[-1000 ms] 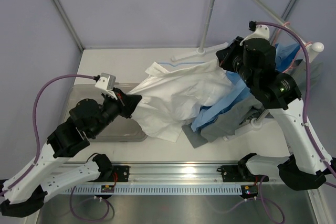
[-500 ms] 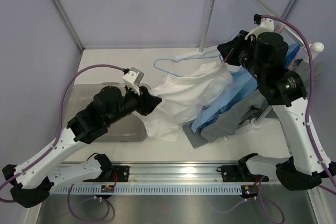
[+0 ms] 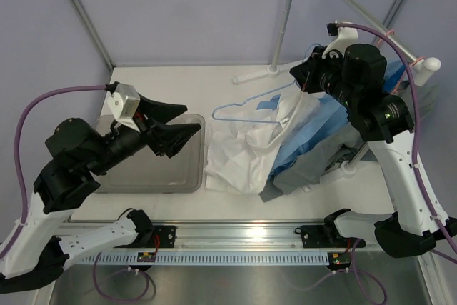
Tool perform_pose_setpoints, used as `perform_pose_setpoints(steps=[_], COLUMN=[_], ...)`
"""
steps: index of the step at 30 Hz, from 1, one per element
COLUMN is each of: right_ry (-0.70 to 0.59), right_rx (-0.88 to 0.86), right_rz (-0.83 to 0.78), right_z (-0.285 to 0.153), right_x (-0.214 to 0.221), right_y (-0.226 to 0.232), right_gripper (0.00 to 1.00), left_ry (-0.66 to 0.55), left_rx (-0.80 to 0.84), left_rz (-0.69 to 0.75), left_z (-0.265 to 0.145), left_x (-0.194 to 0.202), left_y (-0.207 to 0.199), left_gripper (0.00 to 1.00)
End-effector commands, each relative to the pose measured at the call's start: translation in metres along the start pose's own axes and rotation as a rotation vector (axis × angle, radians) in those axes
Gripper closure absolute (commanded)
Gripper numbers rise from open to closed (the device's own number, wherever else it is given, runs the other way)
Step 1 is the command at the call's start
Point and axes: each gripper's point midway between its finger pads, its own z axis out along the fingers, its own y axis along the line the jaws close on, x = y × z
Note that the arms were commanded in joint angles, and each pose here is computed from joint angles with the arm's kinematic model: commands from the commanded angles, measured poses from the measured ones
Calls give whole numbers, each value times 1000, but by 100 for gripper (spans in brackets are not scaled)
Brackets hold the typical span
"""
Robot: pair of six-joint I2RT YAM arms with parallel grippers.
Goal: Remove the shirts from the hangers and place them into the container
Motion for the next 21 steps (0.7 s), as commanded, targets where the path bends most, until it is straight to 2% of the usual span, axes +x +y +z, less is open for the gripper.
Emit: perform_pose_setpoints(steps=[1,10,15,17,18,19,21], right_ry=[13,27,28,31,32,31,48], right_rx=[-95,-180,-187,-206,-209,-219,-227], right_rz=[-66,-89,-106,-108,-109,-111,-112], right_z=[-1,-10,-11,-14,-15,-17,-18], right_x=[2,3,3,4,4,2,3], right_y=[17,36,41,46,48,50,53], right_gripper=[100,100,100,100,100,100,100], left_ry=[91,164,183,205,212,209,206], left_rx=[79,124,123,101,93,87,71], left_rz=[23,4,-3,-4,-5,-10,-19], left_z=[23,62,76,83,85,87,91], left_x=[20,40,47,51,53,50,51], left_y=[-9,-11,-9,-4,-3,-2,1], left_gripper=[37,35,38,57,72,100,100])
